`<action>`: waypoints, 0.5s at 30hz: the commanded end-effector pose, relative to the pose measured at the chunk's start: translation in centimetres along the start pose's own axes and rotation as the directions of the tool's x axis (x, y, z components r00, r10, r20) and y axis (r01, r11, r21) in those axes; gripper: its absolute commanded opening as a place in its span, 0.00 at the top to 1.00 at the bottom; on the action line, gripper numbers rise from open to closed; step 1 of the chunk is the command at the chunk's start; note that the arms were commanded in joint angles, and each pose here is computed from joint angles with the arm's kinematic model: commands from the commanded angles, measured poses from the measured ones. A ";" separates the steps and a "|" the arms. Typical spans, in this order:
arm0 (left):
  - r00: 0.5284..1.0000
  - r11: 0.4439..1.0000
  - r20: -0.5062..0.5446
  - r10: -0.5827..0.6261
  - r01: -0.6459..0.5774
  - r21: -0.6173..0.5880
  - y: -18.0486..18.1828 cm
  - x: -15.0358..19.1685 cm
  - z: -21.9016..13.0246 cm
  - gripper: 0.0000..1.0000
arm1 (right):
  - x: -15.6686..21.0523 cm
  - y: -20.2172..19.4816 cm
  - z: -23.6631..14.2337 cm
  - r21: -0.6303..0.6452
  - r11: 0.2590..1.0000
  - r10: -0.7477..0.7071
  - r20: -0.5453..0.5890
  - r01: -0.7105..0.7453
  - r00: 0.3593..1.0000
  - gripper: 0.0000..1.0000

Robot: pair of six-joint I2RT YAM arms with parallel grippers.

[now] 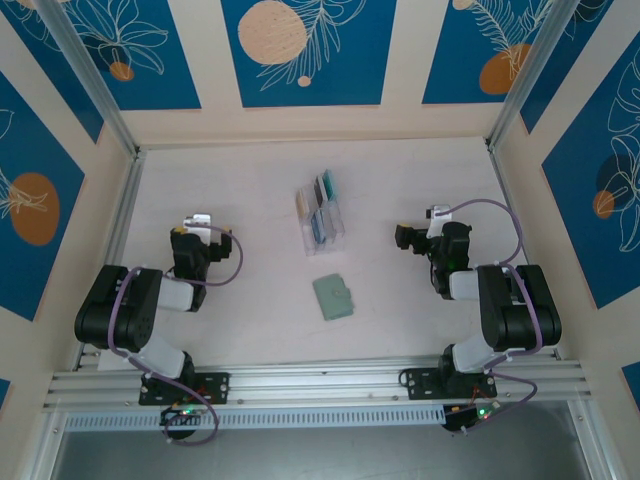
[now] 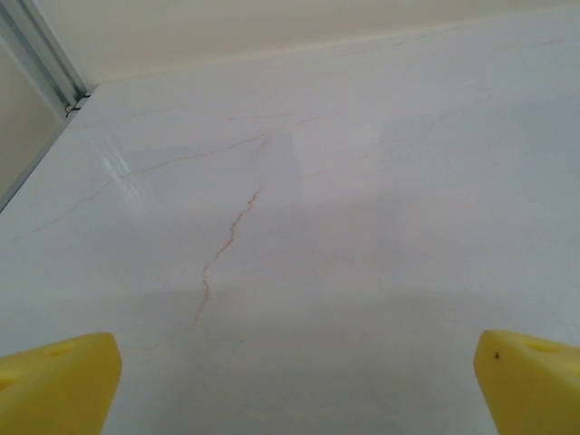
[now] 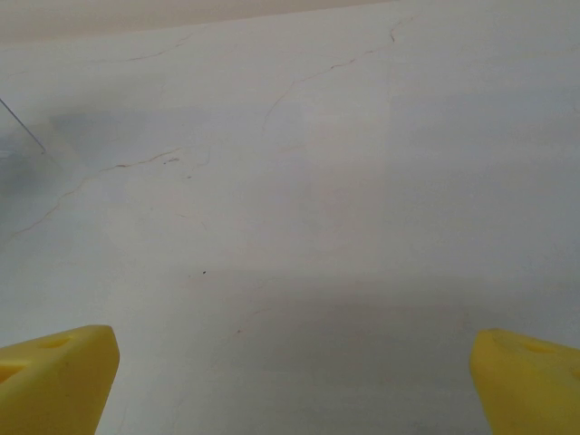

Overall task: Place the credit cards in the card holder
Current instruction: Reset both arms

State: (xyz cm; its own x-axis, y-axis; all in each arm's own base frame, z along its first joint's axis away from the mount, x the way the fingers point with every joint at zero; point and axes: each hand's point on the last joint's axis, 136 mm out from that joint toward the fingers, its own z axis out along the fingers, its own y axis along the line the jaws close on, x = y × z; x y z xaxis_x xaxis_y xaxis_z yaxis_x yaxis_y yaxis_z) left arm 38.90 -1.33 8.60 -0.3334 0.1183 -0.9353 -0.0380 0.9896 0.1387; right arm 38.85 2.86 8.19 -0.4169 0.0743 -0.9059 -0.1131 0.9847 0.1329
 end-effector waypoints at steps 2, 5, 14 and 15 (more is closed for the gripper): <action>1.000 1.000 0.023 0.004 -0.004 0.023 -0.4 -0.9 0.1 0.00 | -1.3 0.1 0.2 -0.010 1.000 -0.008 0.031 0.008 0.999 0.01; 1.000 1.000 0.023 0.004 -0.004 0.023 -0.4 -0.9 0.1 0.00 | -1.3 0.1 0.2 -0.009 1.000 -0.008 0.031 0.008 0.999 0.01; 1.000 1.000 0.023 0.003 -0.004 0.022 -0.3 -0.9 0.1 0.00 | -1.3 0.1 0.2 -0.009 1.000 -0.007 0.031 0.008 1.000 0.01; 1.000 1.000 0.022 0.003 -0.004 0.022 -0.3 -0.9 0.1 0.00 | -1.3 0.1 0.2 -0.010 1.000 -0.008 0.032 0.008 0.999 0.01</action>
State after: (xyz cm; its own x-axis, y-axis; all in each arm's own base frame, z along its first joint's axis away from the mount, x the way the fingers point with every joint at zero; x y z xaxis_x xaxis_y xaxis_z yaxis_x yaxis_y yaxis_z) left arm 38.90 -1.34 8.60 -0.3333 0.1183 -0.9354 -0.0376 0.9896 0.1386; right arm 38.86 2.85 8.20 -0.4165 0.0743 -0.9061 -0.1129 0.9847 0.1327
